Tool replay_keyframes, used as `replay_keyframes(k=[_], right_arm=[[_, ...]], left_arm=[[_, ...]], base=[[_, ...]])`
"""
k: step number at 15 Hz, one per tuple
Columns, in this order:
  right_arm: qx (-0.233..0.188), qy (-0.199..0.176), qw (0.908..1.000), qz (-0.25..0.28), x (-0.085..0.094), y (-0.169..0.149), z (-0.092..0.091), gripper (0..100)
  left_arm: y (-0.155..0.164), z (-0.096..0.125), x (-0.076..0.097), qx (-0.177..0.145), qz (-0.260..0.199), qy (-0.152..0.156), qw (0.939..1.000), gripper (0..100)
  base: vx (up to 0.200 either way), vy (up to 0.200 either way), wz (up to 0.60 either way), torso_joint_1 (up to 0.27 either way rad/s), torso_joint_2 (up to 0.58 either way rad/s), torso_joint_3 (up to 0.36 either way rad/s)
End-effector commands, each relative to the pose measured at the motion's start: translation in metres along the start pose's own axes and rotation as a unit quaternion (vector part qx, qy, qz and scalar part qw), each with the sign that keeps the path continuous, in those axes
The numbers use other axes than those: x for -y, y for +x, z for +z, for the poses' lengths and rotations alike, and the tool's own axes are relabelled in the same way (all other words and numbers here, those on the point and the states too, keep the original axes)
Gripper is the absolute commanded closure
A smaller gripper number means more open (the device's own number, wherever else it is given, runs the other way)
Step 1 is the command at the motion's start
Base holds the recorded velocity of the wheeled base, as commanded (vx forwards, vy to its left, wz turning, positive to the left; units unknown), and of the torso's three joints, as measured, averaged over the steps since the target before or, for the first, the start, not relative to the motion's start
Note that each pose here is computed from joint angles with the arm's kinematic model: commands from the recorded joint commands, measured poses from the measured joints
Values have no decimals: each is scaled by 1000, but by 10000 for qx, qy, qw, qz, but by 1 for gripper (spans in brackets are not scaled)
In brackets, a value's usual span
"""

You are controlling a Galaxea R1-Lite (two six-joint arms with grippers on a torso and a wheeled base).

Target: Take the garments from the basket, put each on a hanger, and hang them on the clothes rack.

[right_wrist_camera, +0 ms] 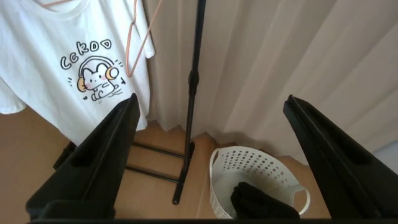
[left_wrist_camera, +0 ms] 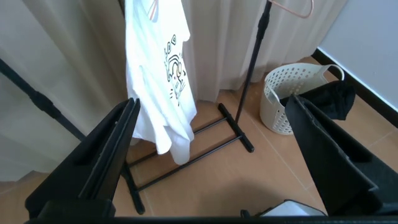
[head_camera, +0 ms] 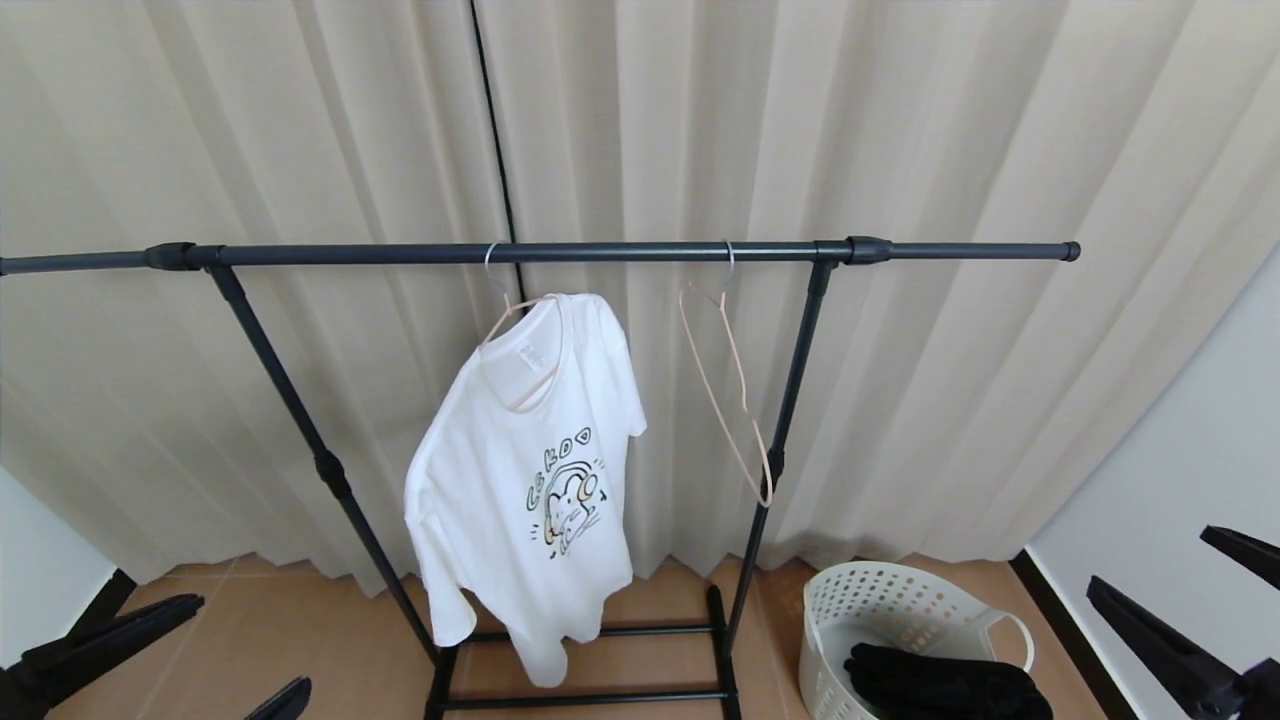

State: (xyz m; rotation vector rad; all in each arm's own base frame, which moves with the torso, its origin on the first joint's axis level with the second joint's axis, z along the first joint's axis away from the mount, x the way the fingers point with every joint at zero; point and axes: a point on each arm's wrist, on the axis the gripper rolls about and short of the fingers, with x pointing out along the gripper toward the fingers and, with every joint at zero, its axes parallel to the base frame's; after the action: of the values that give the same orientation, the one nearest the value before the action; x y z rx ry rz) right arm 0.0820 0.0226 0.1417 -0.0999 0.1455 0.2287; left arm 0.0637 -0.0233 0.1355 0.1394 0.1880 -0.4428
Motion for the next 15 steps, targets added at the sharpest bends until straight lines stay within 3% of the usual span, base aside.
replay_keyframes(k=[1,5,9,12,15], right_arm=[[146,-83,9998,-49,1,-30,-19,0],[-119,-116,9999,4,0,-60,-46,0],[-24,-105,9999,-57,0,-83,-75,0],[86,-33,9996,-280,-1,-87,-78,0],[221,49,9969,-756,-3,-89,-79,0]], left_arm=[[-15,-18,4,166,40,17,9999,0],[-28,-22,5,477,208,30,9986,0],[-48,-49,11,168,397,-57,9991,0],[-58,-65,15,72,515,-106,9986,0],[-60,-66,16,141,1032,-167,9944,0]], base=[[0,0,0,0,0,0],[0,0,0,0,0,0],[0,0,0,0,0,0],[0,0,0,0,0,0],[0,0,0,0,0,0]])
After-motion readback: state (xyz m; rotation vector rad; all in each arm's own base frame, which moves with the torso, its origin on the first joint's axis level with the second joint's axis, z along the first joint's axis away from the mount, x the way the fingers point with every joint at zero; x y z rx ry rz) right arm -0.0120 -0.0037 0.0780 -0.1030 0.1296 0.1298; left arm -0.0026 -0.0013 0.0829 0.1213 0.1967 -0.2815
